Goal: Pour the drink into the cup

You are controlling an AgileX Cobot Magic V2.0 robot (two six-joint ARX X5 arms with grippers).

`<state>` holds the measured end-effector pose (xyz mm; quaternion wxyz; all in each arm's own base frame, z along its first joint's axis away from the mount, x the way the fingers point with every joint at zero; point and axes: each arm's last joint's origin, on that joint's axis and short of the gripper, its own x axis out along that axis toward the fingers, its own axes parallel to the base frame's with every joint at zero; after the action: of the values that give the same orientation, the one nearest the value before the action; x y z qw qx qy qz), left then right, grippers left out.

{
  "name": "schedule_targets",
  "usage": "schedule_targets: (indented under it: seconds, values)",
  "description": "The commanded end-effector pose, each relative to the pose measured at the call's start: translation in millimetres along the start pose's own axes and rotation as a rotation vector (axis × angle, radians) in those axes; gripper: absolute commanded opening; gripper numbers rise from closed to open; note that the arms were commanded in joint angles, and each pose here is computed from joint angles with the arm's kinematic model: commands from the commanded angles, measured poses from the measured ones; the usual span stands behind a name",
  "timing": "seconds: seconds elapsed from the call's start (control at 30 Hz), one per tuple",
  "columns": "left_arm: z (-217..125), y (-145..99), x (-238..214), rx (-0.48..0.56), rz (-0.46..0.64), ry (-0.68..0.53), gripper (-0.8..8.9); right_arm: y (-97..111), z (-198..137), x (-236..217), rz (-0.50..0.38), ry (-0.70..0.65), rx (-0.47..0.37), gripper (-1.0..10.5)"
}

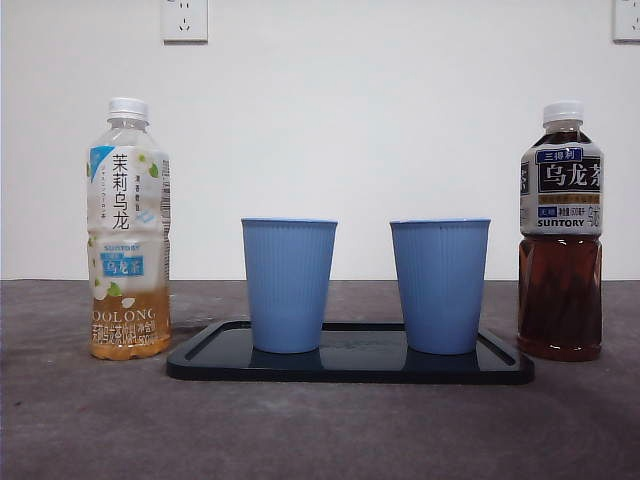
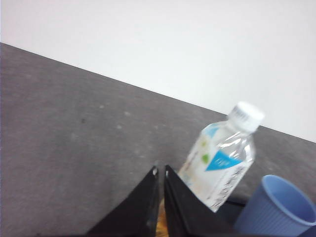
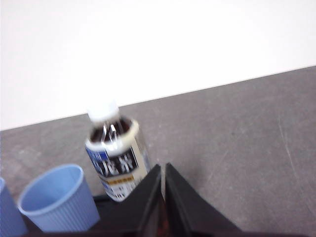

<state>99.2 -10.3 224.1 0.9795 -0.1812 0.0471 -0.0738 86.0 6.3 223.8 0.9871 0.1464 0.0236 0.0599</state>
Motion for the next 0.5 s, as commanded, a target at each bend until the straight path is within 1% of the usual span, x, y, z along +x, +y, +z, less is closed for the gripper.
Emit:
schedule_targets:
  seconds: [0.03,0.13,0.27,0.33,0.5]
  values:
    - [26,-12,2,-0.010,-0.046,-0.002,0.16,8,22,-2,0.024,-0.004,0.020,0.1]
    - [51,-25,5,0.006,-0.102,0.044,0.16,16,44,-2,0.090,0.029,0.008,0.1]
    - [80,-40,11,0.060,-0.191,0.141,0.16,27,70,-3,0.175,0.093,-0.022,0.1]
    - [91,-46,13,0.092,-0.239,0.183,0.16,32,80,-2,0.221,0.129,-0.054,0.1]
    - [108,-59,20,0.183,-0.390,0.256,0.16,40,94,4,0.378,0.252,-0.152,0.1]
